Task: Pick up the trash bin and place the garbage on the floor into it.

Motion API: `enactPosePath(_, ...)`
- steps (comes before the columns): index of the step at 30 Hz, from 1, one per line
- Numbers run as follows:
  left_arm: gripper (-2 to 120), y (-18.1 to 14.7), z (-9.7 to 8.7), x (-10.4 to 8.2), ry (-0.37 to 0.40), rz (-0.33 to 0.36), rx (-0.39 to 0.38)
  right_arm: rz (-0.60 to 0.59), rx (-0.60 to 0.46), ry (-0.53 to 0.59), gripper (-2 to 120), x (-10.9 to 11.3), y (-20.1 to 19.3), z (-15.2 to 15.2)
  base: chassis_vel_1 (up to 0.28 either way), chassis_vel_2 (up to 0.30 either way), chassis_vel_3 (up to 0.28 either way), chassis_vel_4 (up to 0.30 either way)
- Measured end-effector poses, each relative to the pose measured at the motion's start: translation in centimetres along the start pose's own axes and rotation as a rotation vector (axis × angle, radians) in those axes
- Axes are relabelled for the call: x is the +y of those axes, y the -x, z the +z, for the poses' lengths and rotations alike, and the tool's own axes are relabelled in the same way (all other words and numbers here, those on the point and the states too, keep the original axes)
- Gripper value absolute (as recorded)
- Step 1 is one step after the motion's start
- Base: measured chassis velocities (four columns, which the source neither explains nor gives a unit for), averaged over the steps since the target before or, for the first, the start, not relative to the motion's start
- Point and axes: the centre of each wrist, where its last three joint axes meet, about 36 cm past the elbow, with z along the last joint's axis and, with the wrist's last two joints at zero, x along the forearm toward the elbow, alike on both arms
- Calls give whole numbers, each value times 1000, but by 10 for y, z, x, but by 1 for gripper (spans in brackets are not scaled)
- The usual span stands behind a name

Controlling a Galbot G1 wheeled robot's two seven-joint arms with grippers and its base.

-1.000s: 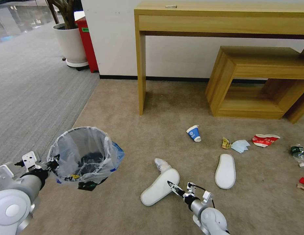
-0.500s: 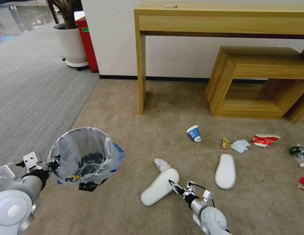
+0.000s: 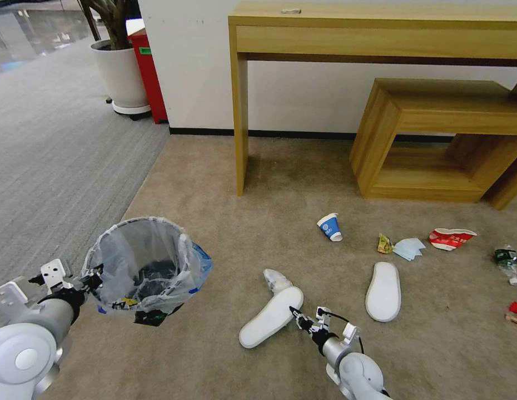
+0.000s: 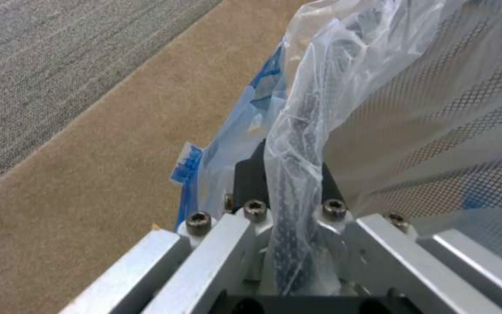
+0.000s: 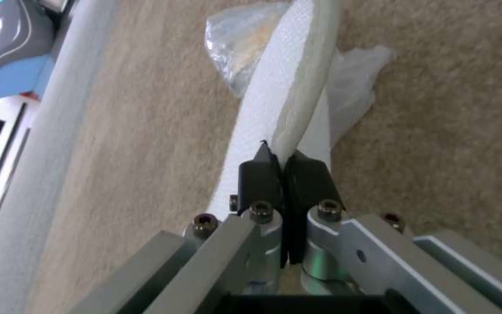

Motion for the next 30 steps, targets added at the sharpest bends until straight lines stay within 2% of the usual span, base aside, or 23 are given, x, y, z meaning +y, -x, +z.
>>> enactPosePath(7, 1, -1, 0, -2, 10, 7, 2, 1, -71, -35, 0, 9, -9, -3, 0, 0, 0, 0)
enactPosePath(9, 1, -6, -2, -6, 35, 21, 3, -31, -137, -83, 0, 17, -21, -11, 0, 0, 0, 0)
enactPosePath(10, 1, -6, -2, -6, 35, 21, 3, -31, -137, -83, 0, 17, -21, -11, 0, 0, 0, 0)
enactPosePath(12, 1, -12, -3, -12, 70, 38, 8, -84, -216, -142, 0, 27, -35, -27, 0, 0, 0, 0)
enactPosePath(15, 1, -15, -2, -17, 92, 49, 14, -119, -264, -171, 0, 34, -42, -39, 0, 0, 0, 0)
enactPosePath(17, 1, -20, -1, -25, 117, 67, 32, -214, -362, -223, 0, 48, -55, -65, 0, 0, 0, 0)
enactPosePath(18, 1, -20, -1, -25, 117, 67, 32, -214, -362, -223, 0, 48, -55, -65, 0, 0, 0, 0)
enactPosePath(20, 1, -25, -1, -30, 121, 86, 65, -332, -453, -289, 0, 58, -67, -90, 0, 0, 0, 0)
enactPosePath(21, 1, -25, -1, -30, 121, 86, 65, -332, -453, -289, 0, 58, -67, -90, 0, 0, 0, 0)
enactPosePath(24, 1, -31, -3, -36, 68, 106, 137, -475, -528, -340, 0, 70, -77, -115, 0, 0, 0, 0)
enactPosePath(25, 1, -31, -3, -36, 68, 106, 137, -475, -528, -340, 0, 70, -77, -115, 0, 0, 0, 0)
enactPosePath(27, 1, -36, -5, -41, 25, 133, 208, -594, -576, -375, 0, 80, -83, -134, 0, 0, 0, 0)
enactPosePath(28, 1, -36, -5, -41, 25, 133, 208, -594, -576, -375, 0, 80, -83, -134, 0, 0, 0, 0)
enactPosePath(30, 1, -39, -5, -44, 11, 158, 252, -681, -603, -407, 0, 88, -86, -146, 0, 0, 0, 0)
